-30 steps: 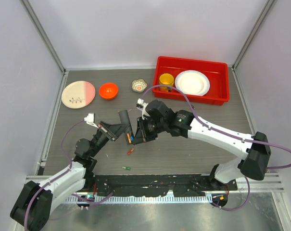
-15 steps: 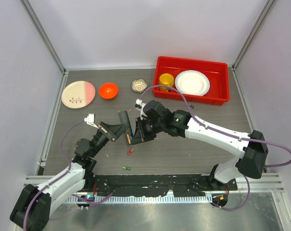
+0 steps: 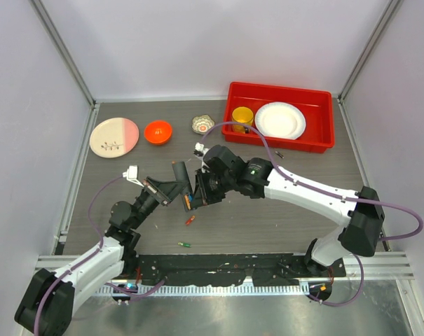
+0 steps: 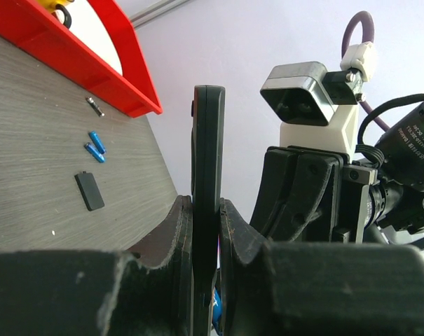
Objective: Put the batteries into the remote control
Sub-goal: Load the battery into the remote control.
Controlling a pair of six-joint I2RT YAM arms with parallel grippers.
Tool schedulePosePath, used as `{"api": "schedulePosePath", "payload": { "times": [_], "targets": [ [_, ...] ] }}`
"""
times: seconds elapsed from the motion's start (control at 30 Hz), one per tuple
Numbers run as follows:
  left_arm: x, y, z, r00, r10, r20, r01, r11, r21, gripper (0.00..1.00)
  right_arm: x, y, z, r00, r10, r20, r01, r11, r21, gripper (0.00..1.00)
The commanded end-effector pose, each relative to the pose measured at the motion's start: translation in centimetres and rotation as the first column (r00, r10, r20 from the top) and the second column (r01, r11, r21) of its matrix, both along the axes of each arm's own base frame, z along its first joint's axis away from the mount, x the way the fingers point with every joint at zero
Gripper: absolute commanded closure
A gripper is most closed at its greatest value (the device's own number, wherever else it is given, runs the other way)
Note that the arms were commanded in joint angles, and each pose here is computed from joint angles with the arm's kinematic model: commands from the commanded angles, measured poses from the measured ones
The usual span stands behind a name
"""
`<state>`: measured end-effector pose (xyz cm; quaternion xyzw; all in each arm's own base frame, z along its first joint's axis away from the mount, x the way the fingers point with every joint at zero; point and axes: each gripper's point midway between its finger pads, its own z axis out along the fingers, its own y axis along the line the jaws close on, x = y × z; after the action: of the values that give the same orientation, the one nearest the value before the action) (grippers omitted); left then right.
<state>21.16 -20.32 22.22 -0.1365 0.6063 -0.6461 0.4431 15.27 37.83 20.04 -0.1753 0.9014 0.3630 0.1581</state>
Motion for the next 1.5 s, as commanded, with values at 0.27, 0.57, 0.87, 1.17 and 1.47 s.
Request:
{"api": "schedulePosePath", "payload": {
  "times": [0.27,0.57,0.87,1.17,1.47],
  "targets": [
    [-1.0,-0.1,2.4,0.998,-0.031,0.063,0.035,0.997,-0.066,1.00,2.5,-0.9,-0.5,0.994,-0.060,0.091,0.068,0.993,-0.091,0.91],
    [-0.9,0.0,1.9,0.998,-0.027,0.056,0.030,0.998,-0.054,1.00,2.3,-0.9,-0.8,0.995,-0.056,0.079,0.063,0.993,-0.095,0.84],
    [-0.7,0.2,1.2,0.999,-0.005,0.049,0.006,1.000,-0.027,1.00,2.1,-0.7,-0.4,0.996,-0.058,0.064,0.063,0.995,-0.078,0.72],
    [-0.6,0.1,0.7,0.999,-0.002,0.039,0.003,1.000,-0.011,1.00,1.9,-0.4,0.0,0.996,-0.060,0.065,0.064,0.996,-0.064,0.63],
    [-0.4,0.0,0.2,1.000,-0.002,0.024,0.002,1.000,0.000,1.00,1.9,-0.2,1.4,0.995,-0.064,0.074,0.066,0.997,-0.025,0.59]
  ]
}}
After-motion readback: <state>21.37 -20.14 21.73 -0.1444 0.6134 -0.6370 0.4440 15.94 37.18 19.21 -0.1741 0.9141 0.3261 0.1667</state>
